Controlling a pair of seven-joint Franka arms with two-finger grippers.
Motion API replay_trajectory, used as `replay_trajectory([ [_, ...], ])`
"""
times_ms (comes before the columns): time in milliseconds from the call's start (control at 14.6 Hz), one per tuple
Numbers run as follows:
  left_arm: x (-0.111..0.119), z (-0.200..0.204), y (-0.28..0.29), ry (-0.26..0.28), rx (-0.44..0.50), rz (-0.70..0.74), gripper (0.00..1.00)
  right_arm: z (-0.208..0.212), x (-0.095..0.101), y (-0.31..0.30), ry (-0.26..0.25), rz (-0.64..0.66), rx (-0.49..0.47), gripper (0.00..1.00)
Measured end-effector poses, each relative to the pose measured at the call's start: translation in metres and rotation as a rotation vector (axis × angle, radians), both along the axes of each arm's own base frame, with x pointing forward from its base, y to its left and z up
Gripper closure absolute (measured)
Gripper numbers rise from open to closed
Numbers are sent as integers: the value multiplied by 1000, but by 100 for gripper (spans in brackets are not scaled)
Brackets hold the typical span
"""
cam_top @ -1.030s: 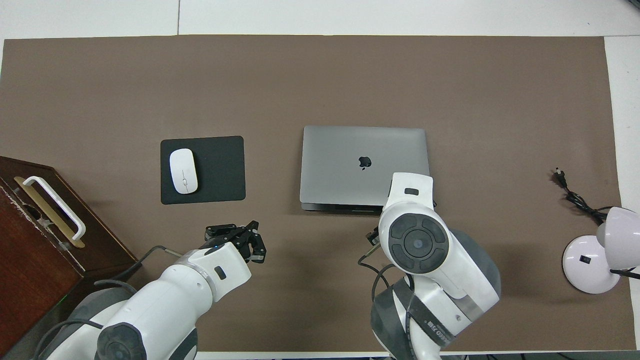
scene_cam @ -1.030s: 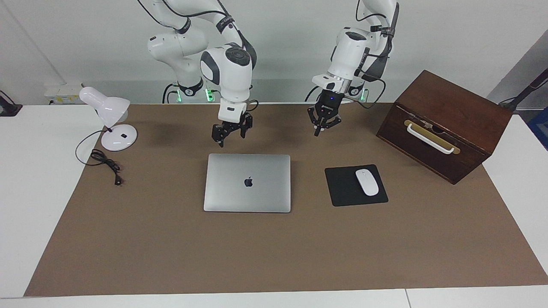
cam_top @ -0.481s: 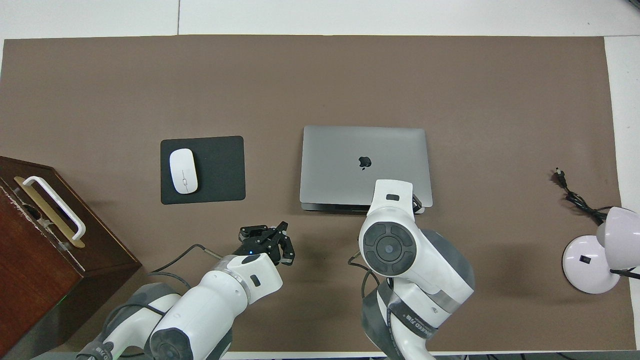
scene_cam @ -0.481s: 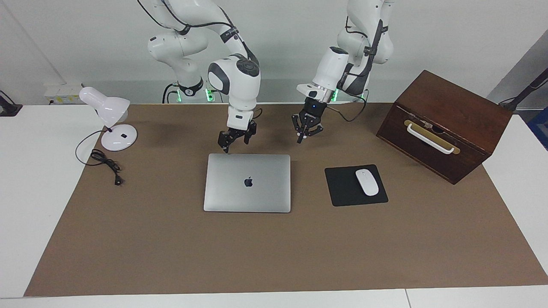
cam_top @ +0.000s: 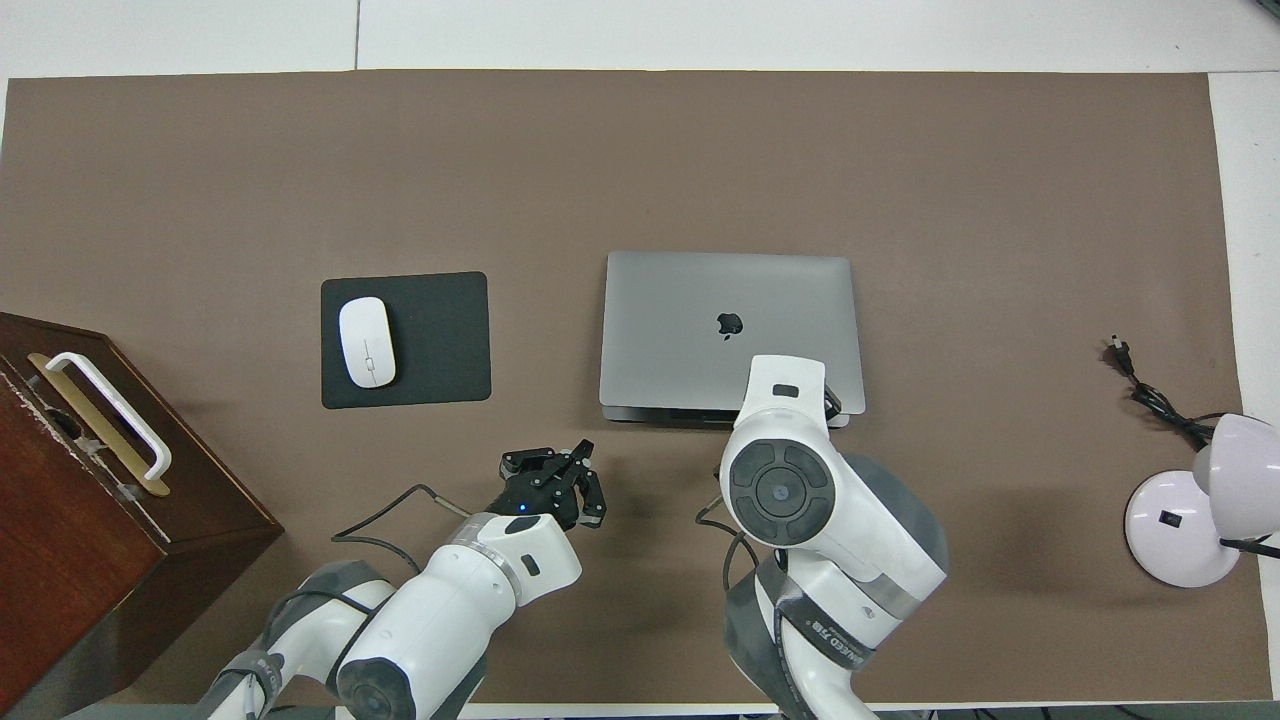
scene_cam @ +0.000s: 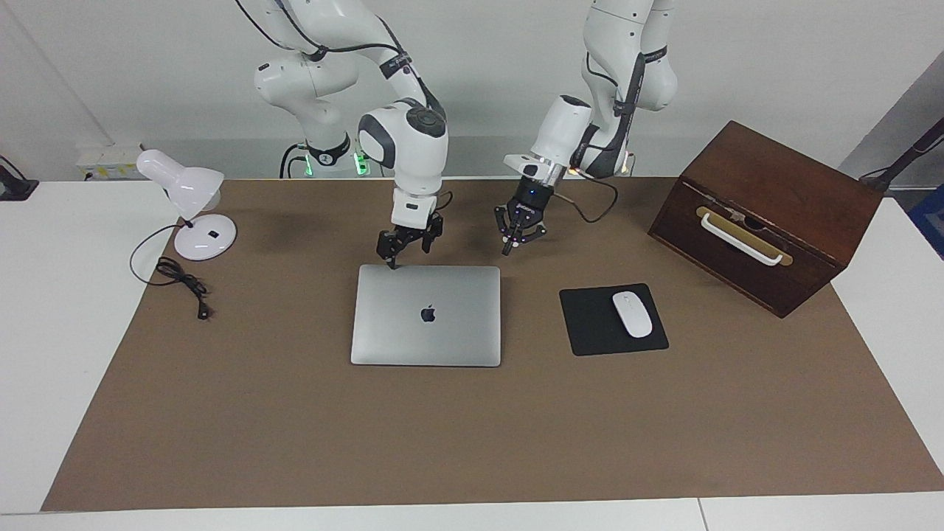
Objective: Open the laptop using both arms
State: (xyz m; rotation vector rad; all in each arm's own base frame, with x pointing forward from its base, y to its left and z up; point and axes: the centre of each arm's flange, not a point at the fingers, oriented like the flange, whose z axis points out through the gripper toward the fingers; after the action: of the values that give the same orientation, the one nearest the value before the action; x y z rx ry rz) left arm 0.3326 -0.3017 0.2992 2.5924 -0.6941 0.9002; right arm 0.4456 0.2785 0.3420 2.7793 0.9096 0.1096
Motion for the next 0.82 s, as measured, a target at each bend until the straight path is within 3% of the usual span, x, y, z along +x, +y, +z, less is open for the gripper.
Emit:
replay_trajectory([
  [824,38,-5,-25,-28,-25,27,99,1,-8,10,-54,6,-78,0],
])
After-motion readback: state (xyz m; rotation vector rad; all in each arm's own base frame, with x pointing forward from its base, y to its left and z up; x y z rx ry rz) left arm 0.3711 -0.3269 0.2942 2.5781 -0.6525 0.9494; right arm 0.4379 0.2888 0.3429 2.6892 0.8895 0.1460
